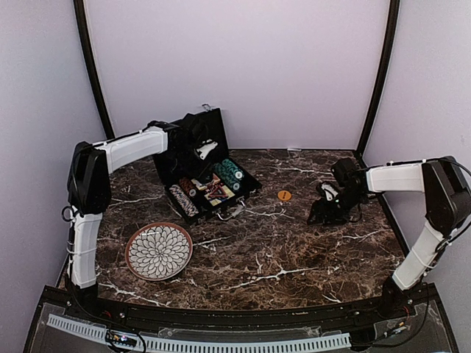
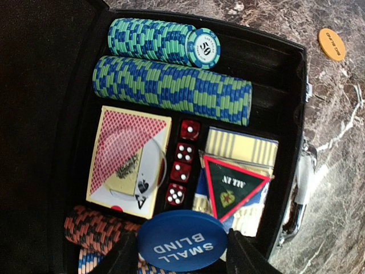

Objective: Pack up texas hold em set
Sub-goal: Place the small blind button in the poker case.

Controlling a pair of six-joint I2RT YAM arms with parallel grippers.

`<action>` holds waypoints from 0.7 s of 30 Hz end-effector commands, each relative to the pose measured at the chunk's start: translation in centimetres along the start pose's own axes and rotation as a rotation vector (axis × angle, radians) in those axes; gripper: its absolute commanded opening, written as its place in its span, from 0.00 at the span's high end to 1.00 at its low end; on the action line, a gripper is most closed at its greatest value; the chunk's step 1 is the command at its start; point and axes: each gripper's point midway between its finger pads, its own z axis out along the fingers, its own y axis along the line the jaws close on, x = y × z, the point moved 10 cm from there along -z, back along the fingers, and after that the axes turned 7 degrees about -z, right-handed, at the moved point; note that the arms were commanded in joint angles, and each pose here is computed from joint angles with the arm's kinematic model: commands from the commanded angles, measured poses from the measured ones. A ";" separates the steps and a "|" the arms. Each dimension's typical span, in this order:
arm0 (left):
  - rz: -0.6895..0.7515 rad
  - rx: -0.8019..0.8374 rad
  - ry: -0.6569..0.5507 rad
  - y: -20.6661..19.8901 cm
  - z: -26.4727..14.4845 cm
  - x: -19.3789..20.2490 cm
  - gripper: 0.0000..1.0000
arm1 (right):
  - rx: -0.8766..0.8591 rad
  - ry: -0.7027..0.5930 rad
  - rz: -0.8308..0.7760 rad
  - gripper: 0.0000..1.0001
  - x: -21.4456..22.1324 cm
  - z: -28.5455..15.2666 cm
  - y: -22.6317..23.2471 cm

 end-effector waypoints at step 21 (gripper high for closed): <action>-0.025 -0.154 -0.036 2.8 4.2 -3.0 0.46 | -0.007 0.019 -0.012 0.30 -0.7 0.5 0.2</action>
